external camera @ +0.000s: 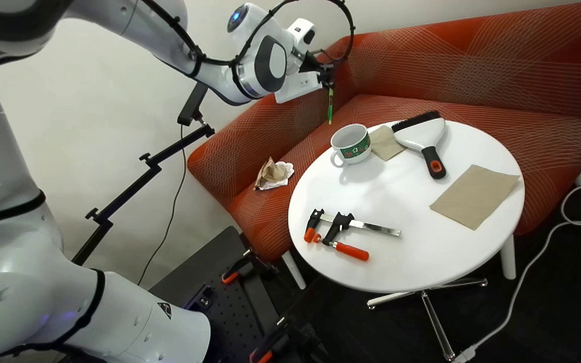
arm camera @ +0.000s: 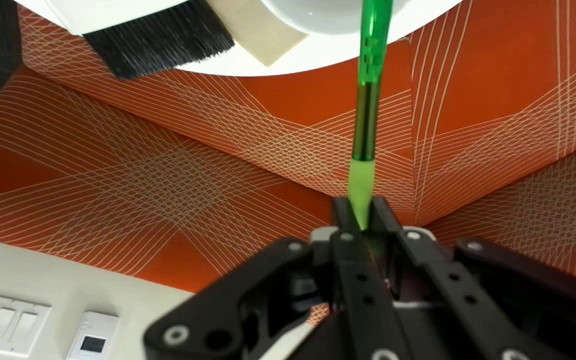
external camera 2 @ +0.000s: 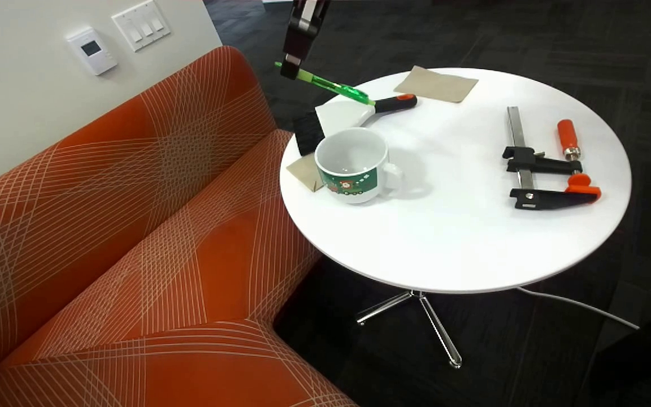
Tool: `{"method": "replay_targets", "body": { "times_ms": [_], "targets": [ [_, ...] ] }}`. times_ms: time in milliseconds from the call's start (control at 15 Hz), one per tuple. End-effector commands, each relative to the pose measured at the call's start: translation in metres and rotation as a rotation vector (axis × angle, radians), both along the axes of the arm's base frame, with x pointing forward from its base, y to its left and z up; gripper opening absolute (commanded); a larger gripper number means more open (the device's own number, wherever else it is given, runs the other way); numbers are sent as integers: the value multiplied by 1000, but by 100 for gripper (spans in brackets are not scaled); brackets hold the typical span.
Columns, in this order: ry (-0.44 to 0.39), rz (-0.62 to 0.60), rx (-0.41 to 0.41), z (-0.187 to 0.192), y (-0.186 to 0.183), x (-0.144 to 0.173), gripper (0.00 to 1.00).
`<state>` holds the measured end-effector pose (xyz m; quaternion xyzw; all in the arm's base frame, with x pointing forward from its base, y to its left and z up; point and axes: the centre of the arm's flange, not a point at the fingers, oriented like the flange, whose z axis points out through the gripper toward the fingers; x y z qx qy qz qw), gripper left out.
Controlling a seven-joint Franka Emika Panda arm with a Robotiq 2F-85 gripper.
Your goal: Pick up the pen and place it in the cup
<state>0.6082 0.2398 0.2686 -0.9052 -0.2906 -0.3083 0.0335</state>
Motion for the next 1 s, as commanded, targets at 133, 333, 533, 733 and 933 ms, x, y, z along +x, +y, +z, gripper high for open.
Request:
{"method": "replay_targets", "body": {
  "times_ms": [133, 333, 533, 733, 933],
  "targets": [
    [-27, 24, 26, -28, -3, 37, 3],
    [-6, 17, 37, -49, -5, 39, 3],
    [5, 13, 42, -65, -6, 37, 3],
    [10, 8, 42, -76, -8, 33, 3],
    [20, 5, 30, -82, -9, 25, 3]
  ]
}}
